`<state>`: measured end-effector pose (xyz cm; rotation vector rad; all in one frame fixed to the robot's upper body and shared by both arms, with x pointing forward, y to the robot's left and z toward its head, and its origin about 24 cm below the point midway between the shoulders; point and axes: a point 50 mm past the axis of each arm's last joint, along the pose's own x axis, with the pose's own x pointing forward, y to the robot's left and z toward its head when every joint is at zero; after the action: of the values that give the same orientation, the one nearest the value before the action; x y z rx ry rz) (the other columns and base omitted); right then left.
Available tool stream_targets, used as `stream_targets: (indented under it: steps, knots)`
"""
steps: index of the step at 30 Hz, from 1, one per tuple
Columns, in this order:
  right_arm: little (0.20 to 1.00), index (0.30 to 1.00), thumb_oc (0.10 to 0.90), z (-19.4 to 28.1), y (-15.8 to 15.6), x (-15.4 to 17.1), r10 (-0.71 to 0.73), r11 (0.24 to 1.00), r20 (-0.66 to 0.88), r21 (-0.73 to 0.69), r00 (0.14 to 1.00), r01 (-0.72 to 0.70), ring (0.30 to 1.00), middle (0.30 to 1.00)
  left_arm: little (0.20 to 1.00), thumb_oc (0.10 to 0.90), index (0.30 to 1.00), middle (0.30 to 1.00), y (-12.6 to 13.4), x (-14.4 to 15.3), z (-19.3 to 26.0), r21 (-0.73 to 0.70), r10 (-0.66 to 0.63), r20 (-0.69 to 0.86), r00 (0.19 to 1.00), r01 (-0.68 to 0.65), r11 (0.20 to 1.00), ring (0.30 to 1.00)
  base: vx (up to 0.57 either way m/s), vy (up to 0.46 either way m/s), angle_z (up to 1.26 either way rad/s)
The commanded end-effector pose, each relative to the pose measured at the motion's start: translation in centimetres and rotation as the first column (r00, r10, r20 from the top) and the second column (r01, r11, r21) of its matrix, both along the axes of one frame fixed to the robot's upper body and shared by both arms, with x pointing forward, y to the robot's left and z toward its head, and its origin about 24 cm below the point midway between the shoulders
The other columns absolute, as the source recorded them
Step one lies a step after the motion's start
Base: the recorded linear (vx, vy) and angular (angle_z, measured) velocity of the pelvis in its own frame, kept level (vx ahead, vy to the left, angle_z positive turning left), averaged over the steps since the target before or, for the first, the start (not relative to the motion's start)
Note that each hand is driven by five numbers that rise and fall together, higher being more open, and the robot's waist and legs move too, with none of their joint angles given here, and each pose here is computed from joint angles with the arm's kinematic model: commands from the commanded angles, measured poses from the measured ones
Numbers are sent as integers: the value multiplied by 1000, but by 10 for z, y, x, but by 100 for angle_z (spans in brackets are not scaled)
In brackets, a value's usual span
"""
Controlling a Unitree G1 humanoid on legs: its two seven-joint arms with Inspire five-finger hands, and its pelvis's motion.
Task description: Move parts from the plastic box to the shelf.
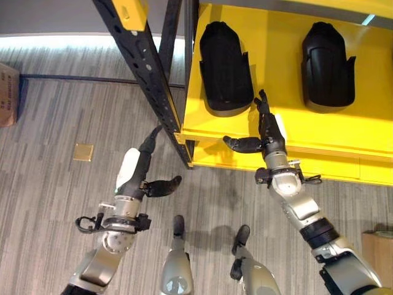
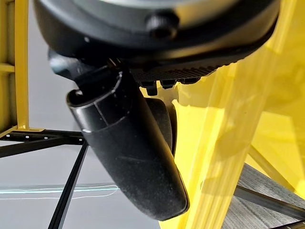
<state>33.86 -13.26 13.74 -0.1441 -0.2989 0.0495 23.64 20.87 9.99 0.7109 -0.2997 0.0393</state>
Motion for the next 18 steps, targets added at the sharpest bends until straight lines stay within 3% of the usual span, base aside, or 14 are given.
stream_targets:
  steps: [1,18]
  knots:
    - [1000,1000,900,45,29,4,114,988,178,81,977,-130,1000,1000,1000,900,1000,1000,-4,-10,49,42,-60,251,966,51,998,1000,0,0,0]
    - [1000,1000,900,43,38,3,141,981,163,111,976,-160,1000,1000,1000,900,1000,1000,0,-12,50,46,-34,265,964,23,999,1000,0,2,2]
